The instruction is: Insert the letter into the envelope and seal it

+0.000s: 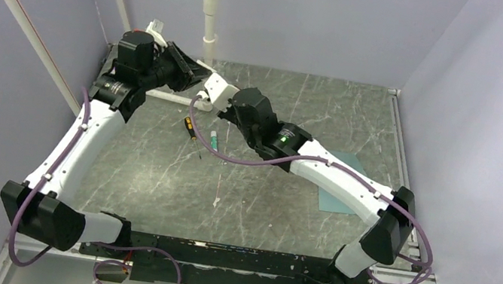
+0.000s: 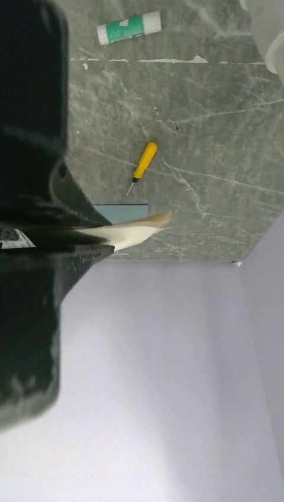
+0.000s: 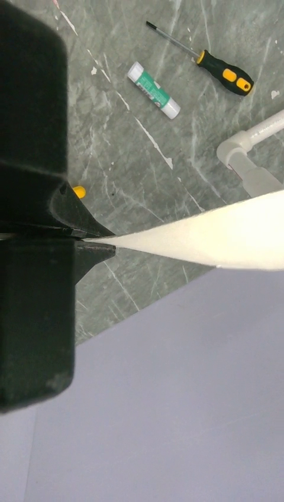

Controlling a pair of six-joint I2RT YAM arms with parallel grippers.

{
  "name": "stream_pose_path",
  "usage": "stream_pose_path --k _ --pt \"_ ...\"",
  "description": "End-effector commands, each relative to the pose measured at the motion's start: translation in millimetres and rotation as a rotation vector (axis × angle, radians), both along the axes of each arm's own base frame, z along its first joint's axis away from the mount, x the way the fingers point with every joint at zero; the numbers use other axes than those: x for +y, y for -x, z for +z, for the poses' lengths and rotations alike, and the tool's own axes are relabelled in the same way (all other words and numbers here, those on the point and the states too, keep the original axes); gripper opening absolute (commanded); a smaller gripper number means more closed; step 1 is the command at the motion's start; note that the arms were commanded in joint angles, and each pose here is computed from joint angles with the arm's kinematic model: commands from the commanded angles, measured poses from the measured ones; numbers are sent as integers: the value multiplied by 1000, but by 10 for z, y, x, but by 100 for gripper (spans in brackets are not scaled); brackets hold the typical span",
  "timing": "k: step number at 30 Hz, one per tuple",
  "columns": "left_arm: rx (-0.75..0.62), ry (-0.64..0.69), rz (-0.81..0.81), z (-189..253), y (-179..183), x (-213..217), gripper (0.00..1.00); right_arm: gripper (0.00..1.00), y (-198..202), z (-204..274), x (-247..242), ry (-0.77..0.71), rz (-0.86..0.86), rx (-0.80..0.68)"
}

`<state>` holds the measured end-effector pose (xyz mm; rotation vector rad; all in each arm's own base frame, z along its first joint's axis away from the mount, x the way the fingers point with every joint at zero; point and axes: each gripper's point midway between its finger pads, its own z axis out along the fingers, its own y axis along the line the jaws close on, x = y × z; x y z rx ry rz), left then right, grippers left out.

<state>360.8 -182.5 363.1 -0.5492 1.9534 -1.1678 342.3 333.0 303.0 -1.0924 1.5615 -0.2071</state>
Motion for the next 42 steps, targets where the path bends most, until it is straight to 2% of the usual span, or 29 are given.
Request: stream_pose_path --k 1,2,5,6,9,11,12,15,18,22,25,27,31,34,42 --pt "1 -31 6 24 -9 25 10 0 74 171 129 -79 59 16" --pt "-1 -37 9 19 -14 37 4 0 98 166 151 -87 76 31" --pt "-27 -64 14 18 -18 66 2 0 189 127 187 -109 114 85" --pt "-35 -74 14 11 -15 75 2 7 219 111 191 -120 124 106" --pt "-62 -121 26 -36 -33 126 3 55 329 67 189 -165 176 202" --pt "-105 -168 23 -65 -55 155 2 71 391 41 145 -212 201 272" --pt "-118 -194 29 -91 -65 183 2 74 420 56 110 -246 213 302" --pt "-161 -304 48 -216 -88 302 3 75 424 150 -77 -400 195 383" --pt "-206 -389 51 -286 -76 389 2 75 215 107 -454 -546 53 443" --pt "-273 -452 20 -282 -28 409 2 75 -196 -372 -1243 -674 -370 570" --pt "-307 -466 8 -264 0 410 2 75 -277 -847 -1802 -755 -644 692" --pt "-316 -465 2 -264 9 402 2 74 -267 -1142 -2183 -804 -830 721" --pt "-318 -446 -25 -290 35 351 2 73 -93 -1785 -2882 -837 -1149 799" --pt "-309 -433 -40 -323 47 321 3 74 32 -2185 -3216 -787 -1297 816" --pt "-292 -425 -61 -380 67 292 3 76 165 -2541 -3554 -713 -1534 772"
